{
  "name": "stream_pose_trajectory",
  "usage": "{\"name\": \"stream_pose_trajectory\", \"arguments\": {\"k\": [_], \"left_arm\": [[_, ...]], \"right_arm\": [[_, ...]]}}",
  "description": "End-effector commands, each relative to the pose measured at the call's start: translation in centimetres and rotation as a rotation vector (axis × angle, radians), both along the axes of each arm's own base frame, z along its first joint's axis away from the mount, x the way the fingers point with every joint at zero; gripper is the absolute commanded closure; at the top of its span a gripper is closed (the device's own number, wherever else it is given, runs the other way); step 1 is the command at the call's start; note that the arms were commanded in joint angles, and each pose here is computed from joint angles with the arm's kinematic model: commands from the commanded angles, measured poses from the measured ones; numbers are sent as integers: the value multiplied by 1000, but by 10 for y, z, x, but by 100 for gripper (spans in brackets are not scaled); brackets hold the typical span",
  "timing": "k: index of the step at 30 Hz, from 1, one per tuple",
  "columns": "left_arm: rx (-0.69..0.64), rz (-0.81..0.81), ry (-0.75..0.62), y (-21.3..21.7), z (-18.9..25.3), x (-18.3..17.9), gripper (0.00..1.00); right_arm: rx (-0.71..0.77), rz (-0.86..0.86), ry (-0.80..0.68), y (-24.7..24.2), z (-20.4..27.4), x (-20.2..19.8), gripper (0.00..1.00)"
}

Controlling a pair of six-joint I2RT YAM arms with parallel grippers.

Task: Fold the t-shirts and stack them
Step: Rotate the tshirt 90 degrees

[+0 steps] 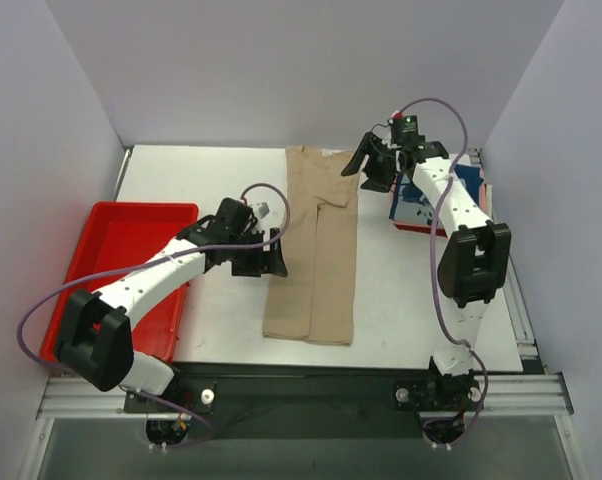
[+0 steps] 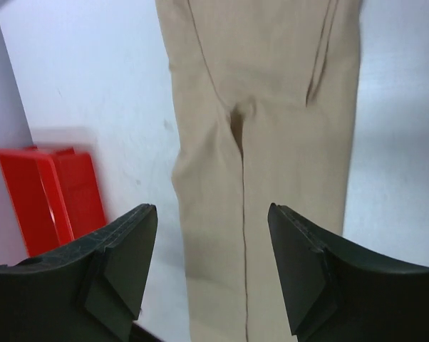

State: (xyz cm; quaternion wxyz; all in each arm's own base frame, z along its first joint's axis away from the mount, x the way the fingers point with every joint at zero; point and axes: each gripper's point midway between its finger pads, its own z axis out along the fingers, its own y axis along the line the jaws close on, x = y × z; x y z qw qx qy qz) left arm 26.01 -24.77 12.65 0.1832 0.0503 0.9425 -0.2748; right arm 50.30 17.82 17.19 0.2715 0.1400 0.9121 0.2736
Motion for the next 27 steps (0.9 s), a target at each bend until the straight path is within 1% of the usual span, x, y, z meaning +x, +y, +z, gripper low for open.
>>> {"name": "stream_pose_trajectory", "arguments": {"k": [1, 3, 4, 7, 8, 9, 10, 11, 12, 15, 22, 27], "left_arm": [[142, 11, -26, 41, -32, -10, 13], [149, 3, -7, 47, -38, -20, 14], [142, -6, 6, 48, -40, -24, 14], [126, -40, 20, 47, -46, -34, 16], [129, -45, 26, 48, -47, -36, 17], [129, -53, 33, 48, -48, -38, 18], [123, -65, 40, 47, -48, -40, 19], [119, -72, 46, 46, -50, -41, 20], [115, -81, 58, 46, -53, -45, 21], [78, -97, 92, 40, -58, -55, 26], [39, -120, 171, 37, -68, -80, 33], [38, -116, 191, 35, -72, -86, 35]], "right_arm": [[-65, 85, 76, 8, -18, -68, 36], [-79, 109, 103, 10, -22, -101, 36], [-106, 134, 175, 12, -47, -131, 37], [-136, 160, 237, 12, -63, -179, 39], [-172, 182, 308, 11, -87, -210, 39], [-171, 181, 316, 10, -85, -223, 40], [-179, 184, 350, 8, -93, -239, 42], [-197, 204, 404, 7, -108, -263, 43], [-196, 201, 421, 5, -110, -277, 45], [-233, 230, 460, 0, -119, -306, 50], [-231, 264, 544, -4, -129, -352, 56], [-229, 290, 569, -6, -132, -369, 60]]}}
